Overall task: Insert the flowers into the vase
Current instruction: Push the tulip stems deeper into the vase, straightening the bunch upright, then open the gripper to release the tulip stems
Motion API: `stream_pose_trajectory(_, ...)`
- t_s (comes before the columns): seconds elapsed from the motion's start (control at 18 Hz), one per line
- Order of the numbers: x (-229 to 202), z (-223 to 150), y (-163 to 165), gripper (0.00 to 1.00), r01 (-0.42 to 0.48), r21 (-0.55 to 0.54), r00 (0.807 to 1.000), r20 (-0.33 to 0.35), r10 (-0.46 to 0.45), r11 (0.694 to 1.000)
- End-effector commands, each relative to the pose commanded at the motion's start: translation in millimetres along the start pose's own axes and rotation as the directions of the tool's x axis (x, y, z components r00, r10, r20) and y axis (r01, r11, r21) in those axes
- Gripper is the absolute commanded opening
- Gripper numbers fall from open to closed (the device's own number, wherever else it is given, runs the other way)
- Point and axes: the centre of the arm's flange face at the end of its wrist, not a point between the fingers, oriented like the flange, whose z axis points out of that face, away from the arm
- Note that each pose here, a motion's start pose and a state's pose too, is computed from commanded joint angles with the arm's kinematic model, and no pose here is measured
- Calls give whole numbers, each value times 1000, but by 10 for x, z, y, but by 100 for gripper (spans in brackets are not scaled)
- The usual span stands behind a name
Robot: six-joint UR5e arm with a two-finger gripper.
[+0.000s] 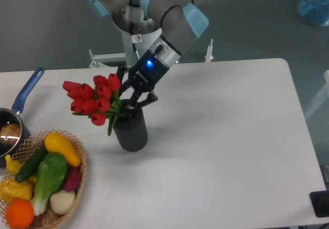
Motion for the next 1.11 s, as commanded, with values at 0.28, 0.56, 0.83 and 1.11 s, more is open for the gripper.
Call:
stream_pose_trajectory(0.28, -145, -124, 0, 43, 9, 15, 1000, 27, -9, 1000)
stream_pose_trajectory(0.56, -238, -134, -28, 45, 7, 23, 1000, 28, -7, 1000)
stream_pose_trajectory(0.83, -259, -126, -17, 54, 7, 20, 1000, 28, -7, 1000)
stream_pose_trajectory(1.11, -265, -158, -23, 69, 4, 14, 999, 36, -4, 1000)
